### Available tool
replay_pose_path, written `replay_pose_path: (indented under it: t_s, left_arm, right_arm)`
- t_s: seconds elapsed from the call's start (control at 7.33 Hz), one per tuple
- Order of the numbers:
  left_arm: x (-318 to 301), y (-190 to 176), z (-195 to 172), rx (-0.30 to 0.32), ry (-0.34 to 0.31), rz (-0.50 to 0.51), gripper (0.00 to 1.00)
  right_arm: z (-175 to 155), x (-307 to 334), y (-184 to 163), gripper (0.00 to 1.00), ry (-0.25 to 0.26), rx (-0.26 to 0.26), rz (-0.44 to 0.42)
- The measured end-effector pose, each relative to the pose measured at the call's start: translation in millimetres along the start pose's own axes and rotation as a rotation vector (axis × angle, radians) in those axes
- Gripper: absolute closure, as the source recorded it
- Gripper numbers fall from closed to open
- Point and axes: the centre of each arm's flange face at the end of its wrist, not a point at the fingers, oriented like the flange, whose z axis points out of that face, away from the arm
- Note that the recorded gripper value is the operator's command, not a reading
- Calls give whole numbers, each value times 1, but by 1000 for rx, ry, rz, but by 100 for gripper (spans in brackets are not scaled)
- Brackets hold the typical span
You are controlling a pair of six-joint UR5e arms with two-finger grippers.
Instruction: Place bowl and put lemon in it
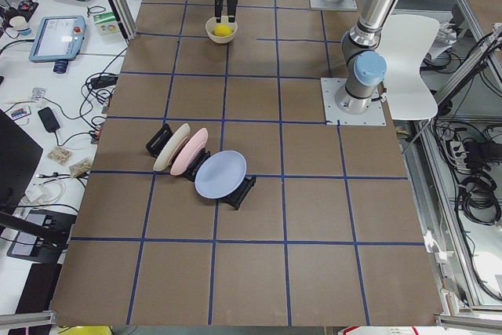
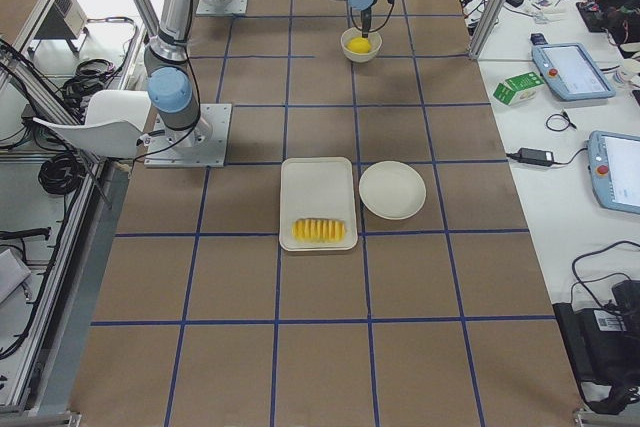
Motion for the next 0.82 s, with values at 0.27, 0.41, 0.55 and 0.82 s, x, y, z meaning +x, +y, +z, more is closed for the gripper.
replay_pose_path:
  t_s: [0.27,0.41,0.55,0.82]
  left_arm:
    - [-2,-1,0,-5,6,-5,0]
    - [-2,-1,0,-6,7,-6,0]
    - [-3,-3,0,-5,7,-6,0]
    - [-3,-7,-1,-11,6,-6,0]
  right_arm:
    - [-72,21,18,0,12,17,16]
    - [-105,47,25,0,38,8,31]
    - [-135,86,28,0,57,-14,33]
    - [-178,167,32,0,66,-39,-5]
